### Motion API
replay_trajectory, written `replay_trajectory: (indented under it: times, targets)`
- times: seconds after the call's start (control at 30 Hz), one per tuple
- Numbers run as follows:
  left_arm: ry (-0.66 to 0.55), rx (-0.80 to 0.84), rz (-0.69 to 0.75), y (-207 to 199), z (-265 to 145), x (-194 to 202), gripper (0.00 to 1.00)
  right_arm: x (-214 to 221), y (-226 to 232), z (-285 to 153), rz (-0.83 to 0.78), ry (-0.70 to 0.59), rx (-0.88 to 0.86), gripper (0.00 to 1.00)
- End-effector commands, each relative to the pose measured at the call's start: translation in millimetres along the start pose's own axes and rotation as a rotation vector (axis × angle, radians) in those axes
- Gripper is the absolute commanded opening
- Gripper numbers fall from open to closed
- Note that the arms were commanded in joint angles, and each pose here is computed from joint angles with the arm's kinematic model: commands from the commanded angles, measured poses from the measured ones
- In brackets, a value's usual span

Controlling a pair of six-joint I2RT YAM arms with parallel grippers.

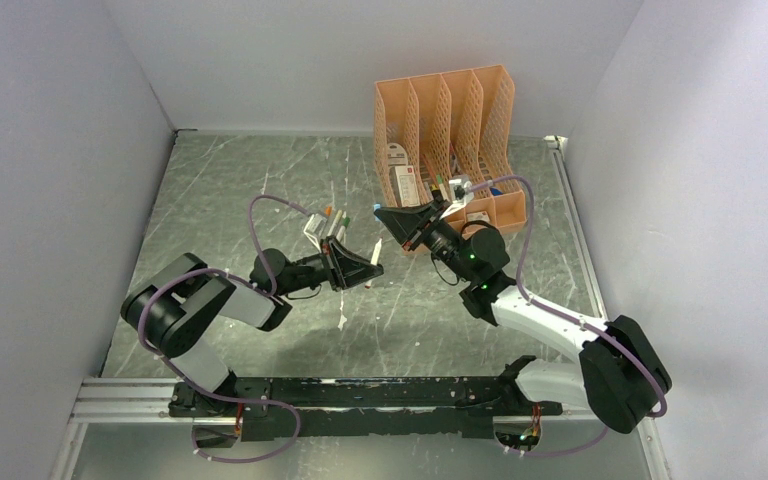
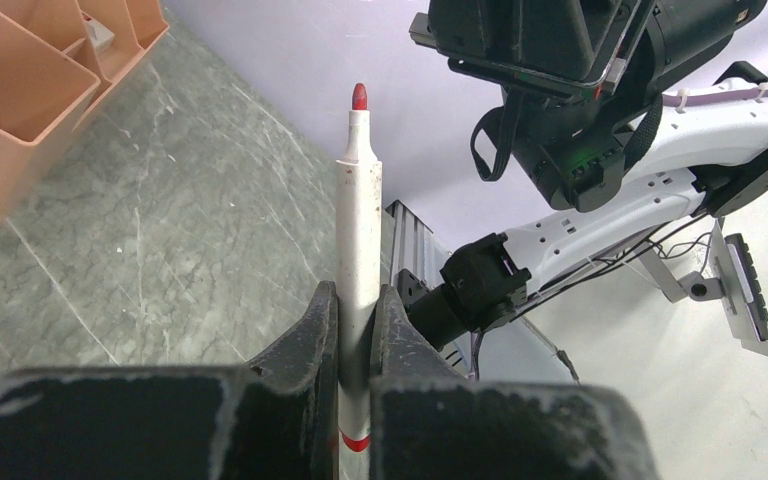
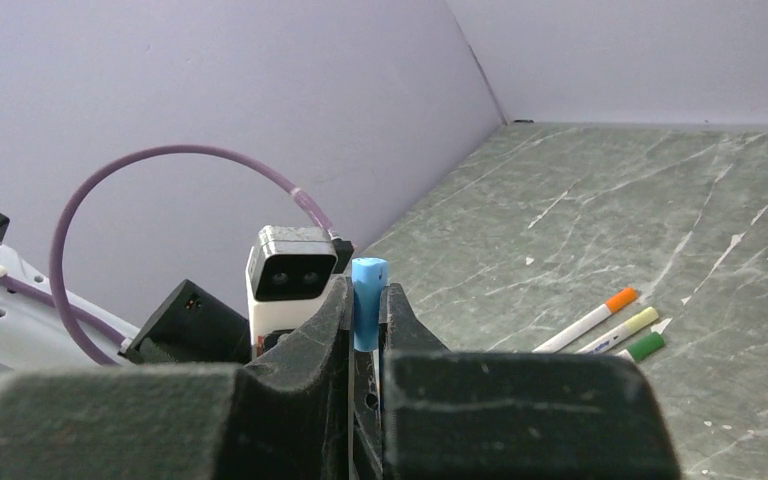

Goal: Insert the pens into the pen caps

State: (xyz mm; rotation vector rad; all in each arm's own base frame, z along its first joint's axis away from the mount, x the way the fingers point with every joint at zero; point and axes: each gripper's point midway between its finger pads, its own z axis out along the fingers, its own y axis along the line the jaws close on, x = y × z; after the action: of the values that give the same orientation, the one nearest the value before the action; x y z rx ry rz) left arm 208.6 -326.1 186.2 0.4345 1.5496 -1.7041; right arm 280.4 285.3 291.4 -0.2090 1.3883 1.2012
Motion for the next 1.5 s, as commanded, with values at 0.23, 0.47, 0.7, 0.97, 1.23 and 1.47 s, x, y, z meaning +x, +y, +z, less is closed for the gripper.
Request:
replay_trajectory:
  times: [0.23,0.47,0.7,0.97,1.23,1.47]
  targets:
    - [-0.197,0.241,0.230,-66.0,6.5,-55.6,0.07,-4.8,7.4,-6.3,-0.019,-0.007,-0.028,0.00]
    - [-0.209,0.255,0.240,-73.3,5.1,-59.9,0.07,1.4,3.1,-8.2,-0.012,0.004,-0.017,0.00]
    - [-0.211,0.260,0.252,-75.8,4.3,-60.8,0.07,9.1,-0.7,-7.6,-0.005,0.024,-0.013,0.00]
    - [-0.213,0.248,0.247,-70.3,6.7,-60.9,0.07,12.1,0.7,-8.8,0.010,0.027,-0.026,0.00]
    - [-0.251,0.227,0.259,-67.1,8.0,-69.0,0.07,13.0,-1.0,-14.2,0.011,0.028,-0.011,0.00]
    - [-0.325,0.213,0.295,-70.1,10.1,-87.9,0.07,16.4,-3.2,-19.1,0.024,0.030,-0.001,0.00]
